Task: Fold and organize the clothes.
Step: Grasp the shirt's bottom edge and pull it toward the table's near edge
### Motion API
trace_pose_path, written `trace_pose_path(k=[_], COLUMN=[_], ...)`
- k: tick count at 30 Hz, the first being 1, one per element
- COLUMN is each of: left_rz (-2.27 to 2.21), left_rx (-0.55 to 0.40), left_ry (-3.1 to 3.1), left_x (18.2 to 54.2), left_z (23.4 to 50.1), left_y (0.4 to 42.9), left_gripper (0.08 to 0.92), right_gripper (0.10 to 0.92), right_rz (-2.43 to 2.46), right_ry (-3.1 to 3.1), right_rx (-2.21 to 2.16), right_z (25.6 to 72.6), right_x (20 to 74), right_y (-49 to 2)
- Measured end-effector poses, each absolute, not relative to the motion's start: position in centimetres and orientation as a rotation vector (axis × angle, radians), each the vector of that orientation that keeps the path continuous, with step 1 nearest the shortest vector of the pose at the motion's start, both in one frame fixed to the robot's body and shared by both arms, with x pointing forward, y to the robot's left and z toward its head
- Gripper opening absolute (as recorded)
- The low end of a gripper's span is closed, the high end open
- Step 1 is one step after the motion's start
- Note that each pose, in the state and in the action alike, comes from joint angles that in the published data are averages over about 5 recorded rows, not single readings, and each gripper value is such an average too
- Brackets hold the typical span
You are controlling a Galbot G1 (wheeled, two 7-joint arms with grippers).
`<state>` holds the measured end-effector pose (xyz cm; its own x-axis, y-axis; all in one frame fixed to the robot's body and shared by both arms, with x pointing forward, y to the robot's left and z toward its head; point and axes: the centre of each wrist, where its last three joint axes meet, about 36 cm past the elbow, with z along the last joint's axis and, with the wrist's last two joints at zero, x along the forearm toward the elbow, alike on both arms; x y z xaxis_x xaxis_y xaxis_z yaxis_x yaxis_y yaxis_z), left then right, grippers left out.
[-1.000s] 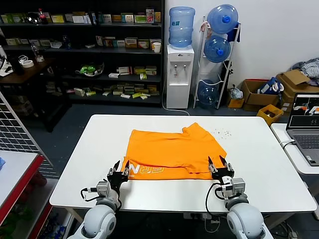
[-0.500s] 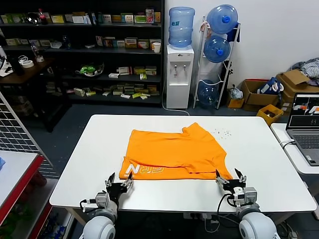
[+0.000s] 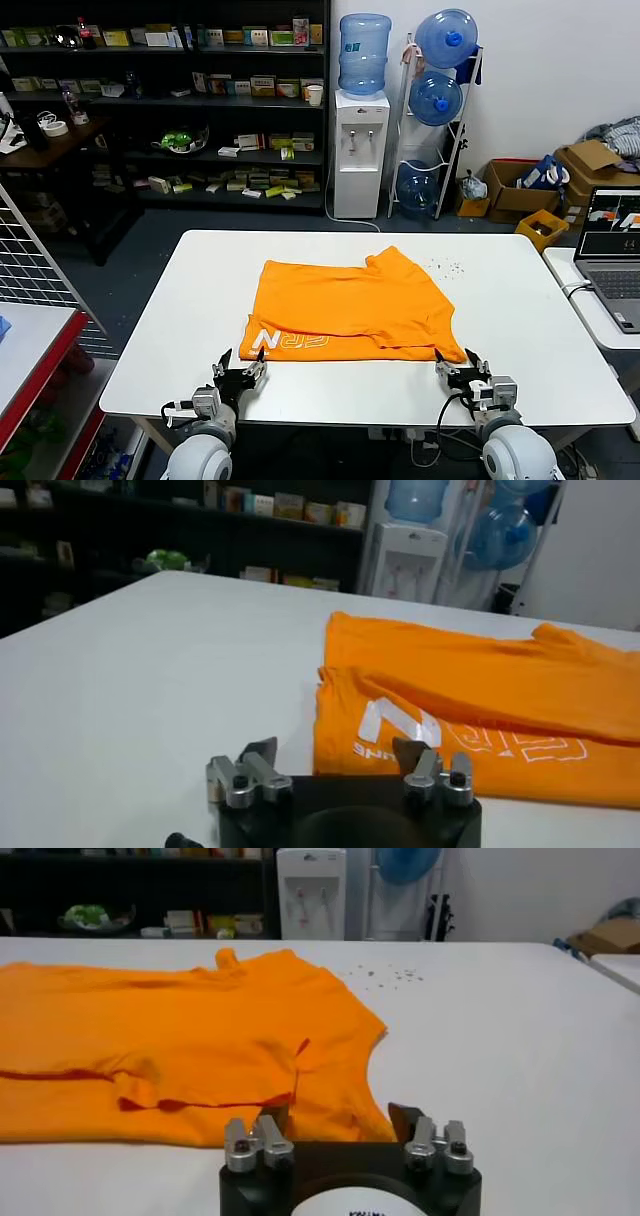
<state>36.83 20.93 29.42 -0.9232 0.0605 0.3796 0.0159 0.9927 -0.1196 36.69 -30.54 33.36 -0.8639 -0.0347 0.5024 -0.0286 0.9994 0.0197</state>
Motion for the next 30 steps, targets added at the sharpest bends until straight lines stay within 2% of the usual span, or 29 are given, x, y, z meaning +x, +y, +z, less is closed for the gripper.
trace_pose_path(k=[12,15,21,30], left_rz=[0.167,0.17,0.176,0.205], left_rx=[-0.058,-0.052,-0.038,-0.031], left_ry=[-2.741,-2.742,-2.745,-2.755], left_x=[36.7,36.8,36.6,35.2], left_z=[29.3,29.3,29.6,32.4], left_y=[20.5,20.4,20.5,21.3], left_gripper=[0.341,0.255,0.112,0.103], right_gripper=[0.184,0.13,0.124,0.124], right_rz=[-0.037,-0.044,-0.055,-0.076], right_ry=[-2.623,-2.629,-2.641,-2.621], right_rx=[0.045,0.044,0.03,0.002], right_z=[33.7,33.9,34.6,36.5], right_x=[36.2,36.0,35.3,31.5], right_y=[-31.1,-31.3,-31.5,-31.4])
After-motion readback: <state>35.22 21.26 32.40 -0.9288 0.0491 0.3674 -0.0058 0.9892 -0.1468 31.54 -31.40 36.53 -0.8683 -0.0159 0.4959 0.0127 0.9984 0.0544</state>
